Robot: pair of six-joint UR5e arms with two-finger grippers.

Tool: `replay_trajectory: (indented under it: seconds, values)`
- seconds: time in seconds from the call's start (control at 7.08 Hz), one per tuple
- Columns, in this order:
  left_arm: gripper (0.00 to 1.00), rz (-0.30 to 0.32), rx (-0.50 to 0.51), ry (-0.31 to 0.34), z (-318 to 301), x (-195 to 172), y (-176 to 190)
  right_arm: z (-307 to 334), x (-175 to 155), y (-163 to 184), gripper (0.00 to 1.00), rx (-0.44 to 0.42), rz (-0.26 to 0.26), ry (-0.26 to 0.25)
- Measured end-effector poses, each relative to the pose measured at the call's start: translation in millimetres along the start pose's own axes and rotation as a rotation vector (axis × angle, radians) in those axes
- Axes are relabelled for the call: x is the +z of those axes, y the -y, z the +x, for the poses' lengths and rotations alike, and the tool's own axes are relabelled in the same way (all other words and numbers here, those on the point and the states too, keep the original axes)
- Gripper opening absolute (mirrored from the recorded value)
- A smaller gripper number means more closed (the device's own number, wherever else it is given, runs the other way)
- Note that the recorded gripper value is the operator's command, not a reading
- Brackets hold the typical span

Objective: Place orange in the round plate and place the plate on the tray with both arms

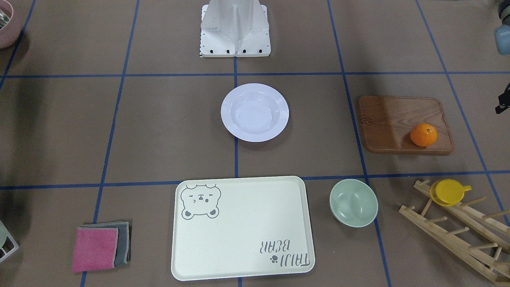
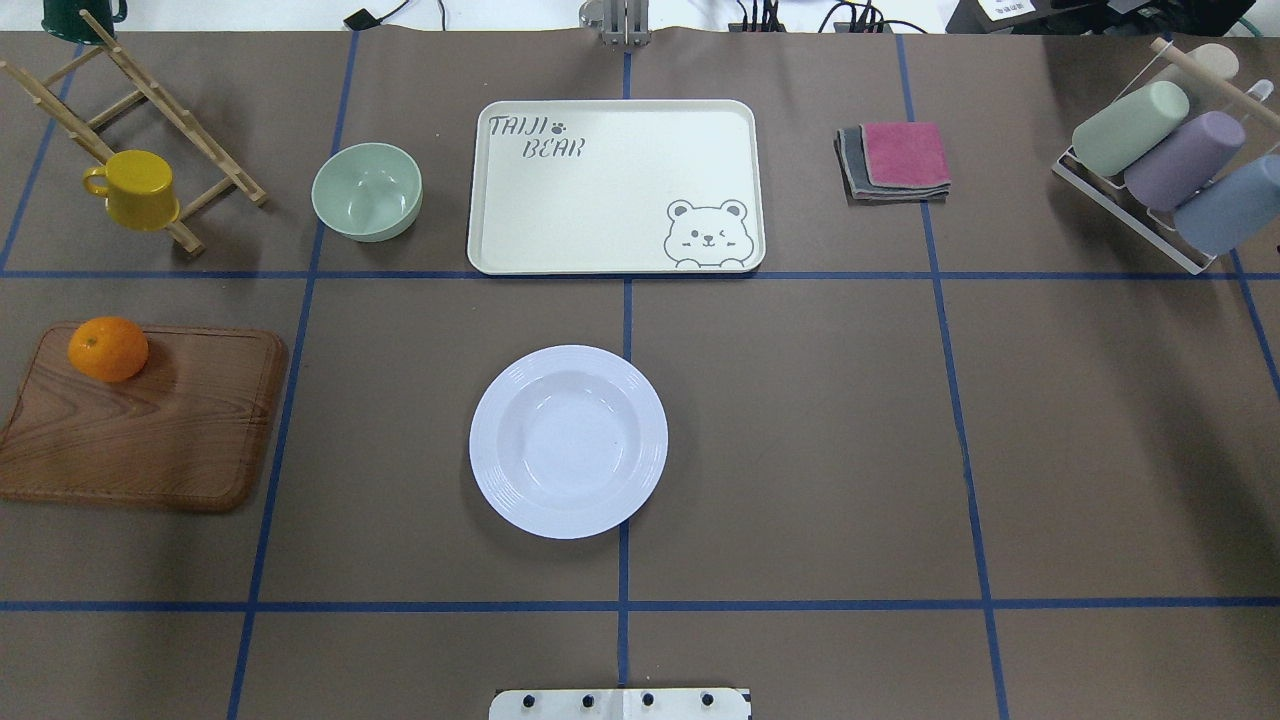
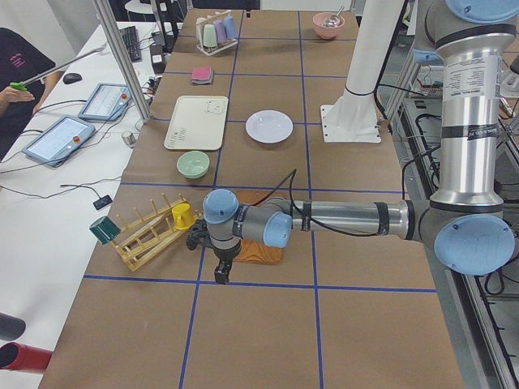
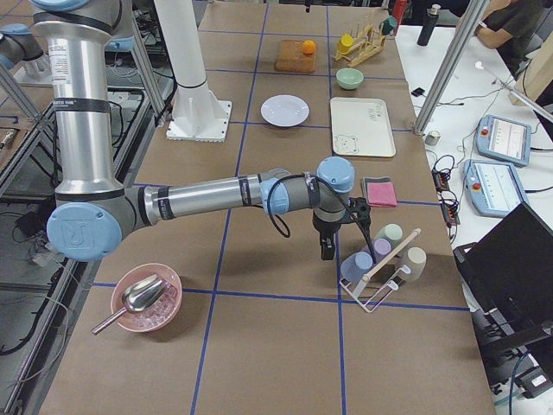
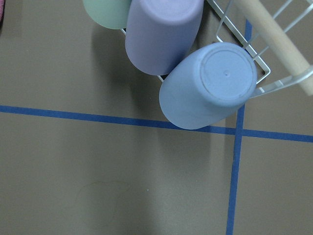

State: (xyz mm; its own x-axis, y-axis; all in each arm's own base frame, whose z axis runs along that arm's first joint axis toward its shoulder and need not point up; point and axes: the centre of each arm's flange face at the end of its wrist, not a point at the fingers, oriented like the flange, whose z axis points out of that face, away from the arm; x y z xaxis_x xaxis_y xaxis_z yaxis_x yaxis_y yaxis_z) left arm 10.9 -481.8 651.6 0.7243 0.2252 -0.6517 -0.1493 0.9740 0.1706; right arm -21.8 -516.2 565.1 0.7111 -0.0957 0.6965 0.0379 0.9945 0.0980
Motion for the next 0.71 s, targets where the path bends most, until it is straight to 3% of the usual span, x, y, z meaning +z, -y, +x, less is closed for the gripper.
replay_trajectory:
  seconds: [0.42, 0.71]
  values:
    - [0.99, 0.009, -0.005, -0.001, 5, -4, 3, -36, -5, 7, 1.00, -0.065, 0.011, 0.032]
    - [0.99, 0.033, -0.061, -0.006, 19, -13, 10, -96, -4, 19, 1.00, -0.147, 0.038, 0.143]
